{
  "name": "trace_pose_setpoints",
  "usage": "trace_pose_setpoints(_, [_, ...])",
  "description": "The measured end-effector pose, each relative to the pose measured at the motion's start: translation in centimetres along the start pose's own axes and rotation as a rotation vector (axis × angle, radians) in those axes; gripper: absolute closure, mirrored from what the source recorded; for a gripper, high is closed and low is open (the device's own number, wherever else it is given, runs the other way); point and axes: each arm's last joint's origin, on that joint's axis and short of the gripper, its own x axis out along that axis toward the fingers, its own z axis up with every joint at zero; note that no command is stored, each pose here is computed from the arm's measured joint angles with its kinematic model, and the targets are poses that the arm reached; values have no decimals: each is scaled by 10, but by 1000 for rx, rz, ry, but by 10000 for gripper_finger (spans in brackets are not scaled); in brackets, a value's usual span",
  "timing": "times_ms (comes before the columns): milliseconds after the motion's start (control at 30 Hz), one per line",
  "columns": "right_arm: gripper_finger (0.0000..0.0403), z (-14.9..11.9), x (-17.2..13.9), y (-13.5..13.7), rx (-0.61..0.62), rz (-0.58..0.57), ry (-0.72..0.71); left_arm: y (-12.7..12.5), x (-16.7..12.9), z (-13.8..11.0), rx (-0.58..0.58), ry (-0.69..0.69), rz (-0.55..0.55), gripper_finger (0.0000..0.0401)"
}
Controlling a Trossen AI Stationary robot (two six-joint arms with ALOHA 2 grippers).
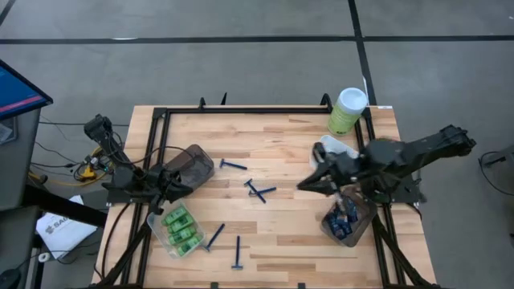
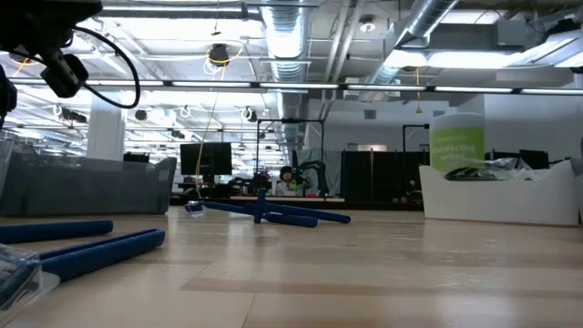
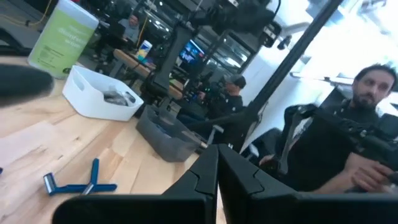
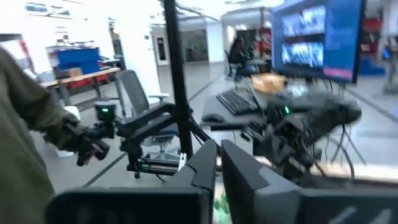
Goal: Pick & Place Travel size toiletries
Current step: Put the blue razor into the left black bin
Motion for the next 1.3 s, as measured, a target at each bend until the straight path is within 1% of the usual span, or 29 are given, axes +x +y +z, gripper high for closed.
trace_pose_setpoints(67, [398,7,-15,2,-27,13,-4,-1,0,2,-20,-19,-1,399])
trace_pose_setpoints(267, [391,18,-54,4,-41,20,10,-3,0,6,-58,-48,-14,399])
trace_pose_setpoints(400, [400,23,-77,2,-91,3,15,-5,-1,11,-106,-87,-28,399])
trace_pose_setpoints(533, [400,29,-99,0,-142,-7,-24,-3,-1,13,-117,-127,34,399])
trace_pose_setpoints(633, [402,26,-114,-5,-172,-48,-65,-1,-1,15,-108,-164,108,399])
trace_pose_setpoints(733, [401,16,-132,-10,-168,-96,-102,0,-2,21,-170,-237,170,399])
trace_pose_setpoints(833, [402,3,-149,-15,-140,-168,-152,1,-1,29,-231,-306,183,399])
trace_pose_setpoints(900, [402,-12,-155,-19,-120,-219,-154,2,-1,33,-257,-343,190,399])
trace_pose_setpoints(967, [402,-28,-158,-22,-109,-244,-168,3,0,37,-271,-372,187,399])
trace_pose_setpoints(1100, [402,-53,-162,-27,-76,-266,-267,6,2,39,-267,-410,214,399])
trace_pose_setpoints(1200, [402,-76,-160,-31,-70,-280,-289,9,3,42,-272,-446,236,399])
trace_pose_setpoints(1300, [402,-96,-160,-34,-50,-285,-341,11,3,45,-331,-493,240,399])
